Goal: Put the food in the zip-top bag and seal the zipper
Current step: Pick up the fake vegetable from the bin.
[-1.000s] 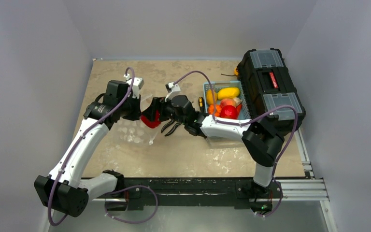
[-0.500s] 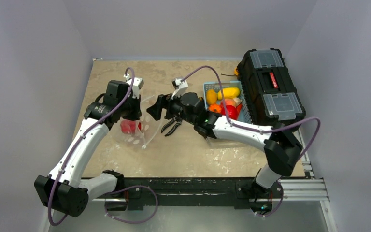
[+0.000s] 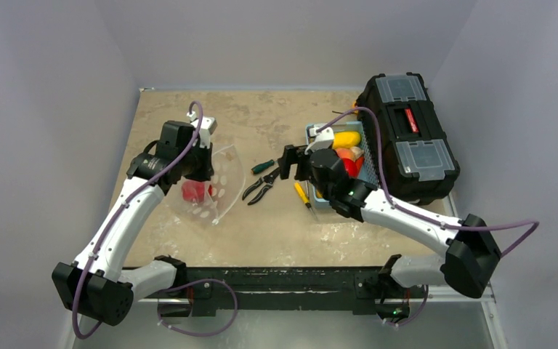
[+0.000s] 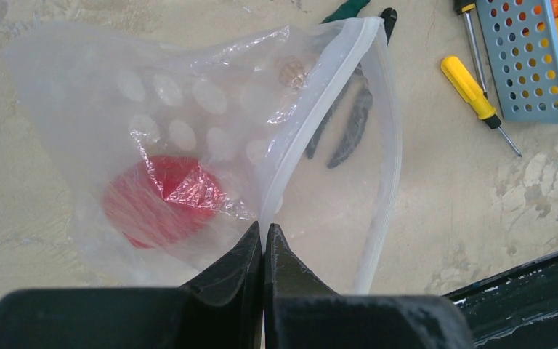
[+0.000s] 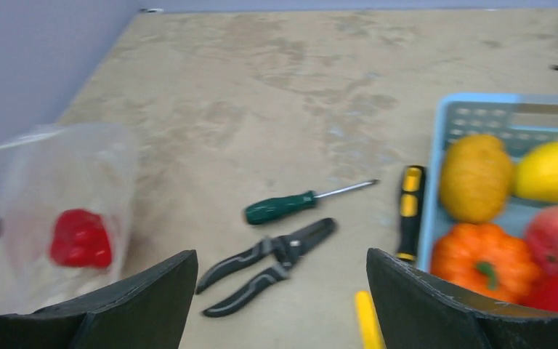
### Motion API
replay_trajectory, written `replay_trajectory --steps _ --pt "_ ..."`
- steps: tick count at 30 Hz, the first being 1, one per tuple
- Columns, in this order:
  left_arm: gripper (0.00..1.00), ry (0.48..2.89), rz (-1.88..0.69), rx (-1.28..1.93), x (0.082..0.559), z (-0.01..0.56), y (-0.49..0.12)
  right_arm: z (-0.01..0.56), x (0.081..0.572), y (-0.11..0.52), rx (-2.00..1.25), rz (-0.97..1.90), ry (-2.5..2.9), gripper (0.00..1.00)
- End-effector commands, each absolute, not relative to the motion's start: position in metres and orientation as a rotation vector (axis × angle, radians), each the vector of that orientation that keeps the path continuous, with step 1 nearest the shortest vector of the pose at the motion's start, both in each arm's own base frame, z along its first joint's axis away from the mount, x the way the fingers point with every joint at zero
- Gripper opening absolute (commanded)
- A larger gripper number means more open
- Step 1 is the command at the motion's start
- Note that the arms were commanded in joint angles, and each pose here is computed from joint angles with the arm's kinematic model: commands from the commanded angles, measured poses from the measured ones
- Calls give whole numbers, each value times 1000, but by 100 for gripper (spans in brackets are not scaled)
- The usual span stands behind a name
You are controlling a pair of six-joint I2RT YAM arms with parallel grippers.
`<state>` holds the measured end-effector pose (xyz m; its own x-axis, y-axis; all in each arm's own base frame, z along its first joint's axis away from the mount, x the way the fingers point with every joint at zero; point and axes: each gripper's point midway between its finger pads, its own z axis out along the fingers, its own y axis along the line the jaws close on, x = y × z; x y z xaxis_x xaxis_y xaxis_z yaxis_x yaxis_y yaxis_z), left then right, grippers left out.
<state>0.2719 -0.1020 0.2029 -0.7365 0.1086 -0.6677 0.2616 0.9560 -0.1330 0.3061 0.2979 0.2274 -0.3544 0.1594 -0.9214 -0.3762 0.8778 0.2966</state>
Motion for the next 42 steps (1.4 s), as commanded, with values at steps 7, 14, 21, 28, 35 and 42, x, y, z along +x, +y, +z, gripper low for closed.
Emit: replay_trajectory --steps 7,14,21,28,35,42 --pt "0 2338 -379 319 271 213 -116 219 330 171 146 192 1828 99" --pt "0 2337 -403 336 270 212 -120 193 335 123 356 45 1878 99" --pt "0 2349 -326 271 275 211 -109 154 339 102 438 47 1972 99" --pt "0 2373 -311 264 276 207 -108 120 343 106 427 3 2071 99" --pt "0 2380 -304 264 275 206 -107 104 344 108 425 -8 2096 96" --pt "0 2378 -308 266 275 207 -107 116 346 110 392 29 2050 72"
